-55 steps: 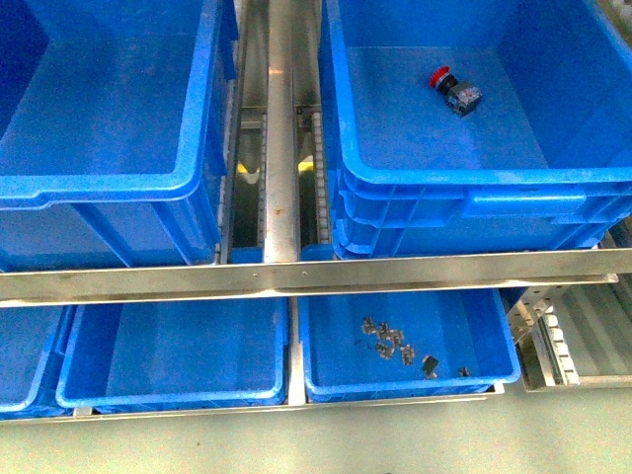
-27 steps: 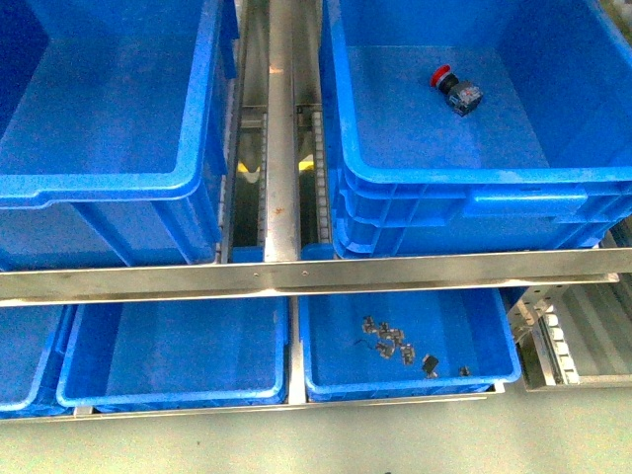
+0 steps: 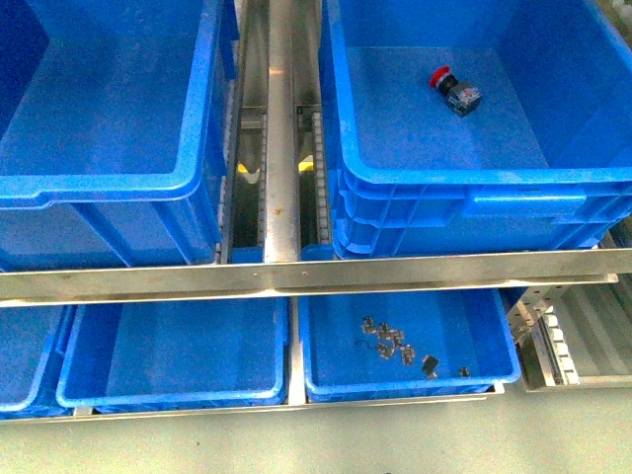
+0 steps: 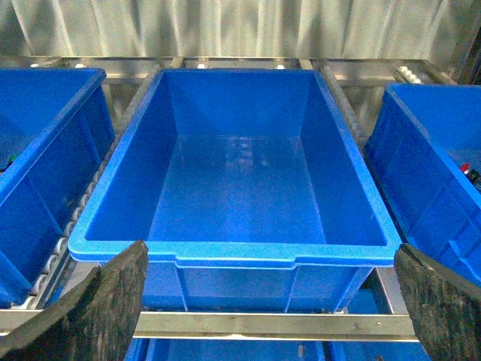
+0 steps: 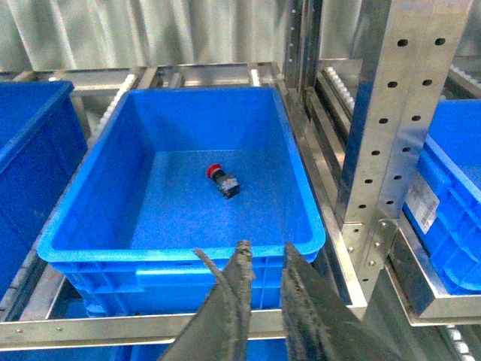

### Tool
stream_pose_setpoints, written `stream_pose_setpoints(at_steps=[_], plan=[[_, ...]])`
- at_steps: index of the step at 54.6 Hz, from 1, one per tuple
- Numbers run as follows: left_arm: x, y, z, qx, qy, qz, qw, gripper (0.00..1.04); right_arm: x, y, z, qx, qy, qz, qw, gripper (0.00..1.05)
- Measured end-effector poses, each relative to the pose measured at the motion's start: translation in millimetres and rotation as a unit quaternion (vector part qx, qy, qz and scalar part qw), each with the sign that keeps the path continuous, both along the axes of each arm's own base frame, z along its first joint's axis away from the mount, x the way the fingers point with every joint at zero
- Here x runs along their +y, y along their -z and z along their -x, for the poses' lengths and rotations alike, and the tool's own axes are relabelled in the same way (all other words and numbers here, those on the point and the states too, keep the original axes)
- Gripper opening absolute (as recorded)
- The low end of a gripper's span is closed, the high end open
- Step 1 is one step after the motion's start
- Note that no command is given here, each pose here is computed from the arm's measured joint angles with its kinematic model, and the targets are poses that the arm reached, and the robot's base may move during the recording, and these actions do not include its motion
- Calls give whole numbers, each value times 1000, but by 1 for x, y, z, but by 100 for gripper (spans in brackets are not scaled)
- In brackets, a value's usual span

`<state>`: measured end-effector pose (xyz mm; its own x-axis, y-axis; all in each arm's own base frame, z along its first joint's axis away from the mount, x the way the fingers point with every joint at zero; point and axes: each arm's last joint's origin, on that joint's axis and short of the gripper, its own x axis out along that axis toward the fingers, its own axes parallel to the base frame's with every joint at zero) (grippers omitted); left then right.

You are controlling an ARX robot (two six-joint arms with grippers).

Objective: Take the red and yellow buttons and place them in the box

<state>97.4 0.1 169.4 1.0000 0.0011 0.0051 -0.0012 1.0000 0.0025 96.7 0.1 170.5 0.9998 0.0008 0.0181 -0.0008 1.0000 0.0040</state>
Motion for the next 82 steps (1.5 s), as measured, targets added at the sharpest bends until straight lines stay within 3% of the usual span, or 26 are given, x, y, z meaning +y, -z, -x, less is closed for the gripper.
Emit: stream_pose_setpoints(at_steps=[6,21,82], plan=[[0,0,0,0,0,0,1000,97,0,0,0,0,0,0,1000,50],[0,0,0,0,0,0,1000,97,0,0,0,0,0,0,1000,100],[0,0,0,-1,0,0,1000,97,0,0,0,2,1,0,1000,99]])
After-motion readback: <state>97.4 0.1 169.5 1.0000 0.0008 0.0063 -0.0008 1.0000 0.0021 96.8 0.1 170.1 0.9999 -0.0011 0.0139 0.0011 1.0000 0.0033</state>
